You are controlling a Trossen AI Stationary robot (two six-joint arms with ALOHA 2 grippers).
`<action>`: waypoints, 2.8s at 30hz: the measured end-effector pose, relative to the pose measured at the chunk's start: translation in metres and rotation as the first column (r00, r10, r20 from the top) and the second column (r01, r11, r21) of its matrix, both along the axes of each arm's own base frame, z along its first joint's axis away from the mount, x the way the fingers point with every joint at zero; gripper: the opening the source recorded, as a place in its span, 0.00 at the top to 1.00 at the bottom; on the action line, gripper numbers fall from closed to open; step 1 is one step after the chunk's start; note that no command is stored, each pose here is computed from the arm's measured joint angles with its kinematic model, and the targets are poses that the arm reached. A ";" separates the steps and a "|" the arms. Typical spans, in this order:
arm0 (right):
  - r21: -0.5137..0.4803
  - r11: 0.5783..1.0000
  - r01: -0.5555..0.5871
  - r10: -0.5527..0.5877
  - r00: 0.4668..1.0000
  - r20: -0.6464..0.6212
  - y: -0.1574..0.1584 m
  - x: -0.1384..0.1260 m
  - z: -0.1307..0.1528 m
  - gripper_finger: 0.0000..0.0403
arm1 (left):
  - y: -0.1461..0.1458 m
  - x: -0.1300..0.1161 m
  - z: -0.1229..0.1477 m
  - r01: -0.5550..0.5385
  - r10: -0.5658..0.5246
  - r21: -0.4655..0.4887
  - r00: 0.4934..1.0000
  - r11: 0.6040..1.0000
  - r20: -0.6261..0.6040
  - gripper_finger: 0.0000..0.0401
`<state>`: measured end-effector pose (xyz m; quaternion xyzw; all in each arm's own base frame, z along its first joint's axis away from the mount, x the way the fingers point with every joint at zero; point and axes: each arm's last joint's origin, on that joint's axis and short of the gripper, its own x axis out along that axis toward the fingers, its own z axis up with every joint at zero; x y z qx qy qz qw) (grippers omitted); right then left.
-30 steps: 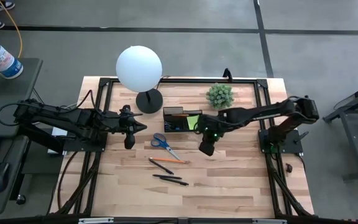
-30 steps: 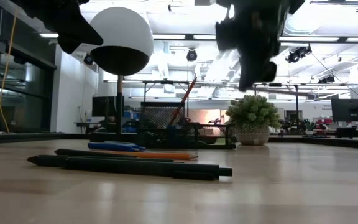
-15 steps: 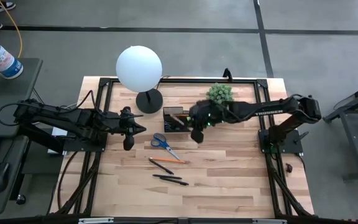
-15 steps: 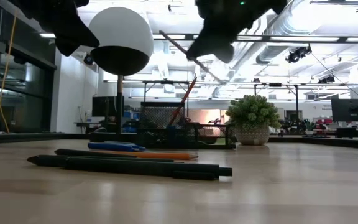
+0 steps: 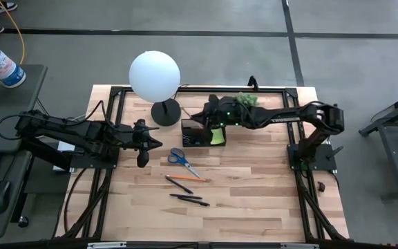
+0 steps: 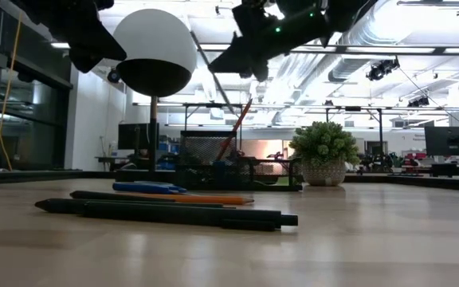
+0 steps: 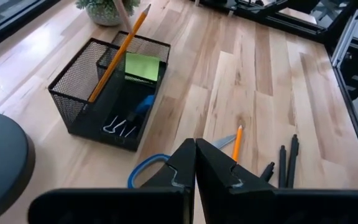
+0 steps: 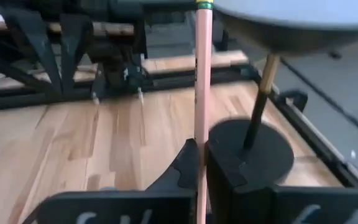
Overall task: Pick and place office supplies into organizer
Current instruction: Put the pink pencil into the desk organizer, then put the bottom center black pen into the desk organizer
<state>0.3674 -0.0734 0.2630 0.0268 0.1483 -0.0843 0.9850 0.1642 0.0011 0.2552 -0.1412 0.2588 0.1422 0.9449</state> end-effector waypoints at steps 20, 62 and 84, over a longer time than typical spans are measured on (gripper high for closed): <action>-0.021 0.999 0.047 -0.047 0.999 -0.007 -0.027 0.021 -0.045 0.98 | 0.000 0.000 -0.001 -0.007 0.007 -0.025 1.000 1.000 -0.003 1.00; 0.224 0.967 -0.124 0.176 0.957 -0.231 0.074 -0.002 -0.025 0.82 | -0.001 0.000 -0.001 0.042 -0.042 -0.001 0.999 0.999 -0.017 1.00; 0.280 0.960 0.008 0.093 0.935 -0.344 0.171 -0.023 -0.036 0.94 | -0.011 0.021 -0.011 0.230 -0.239 -0.296 0.971 0.927 0.005 1.00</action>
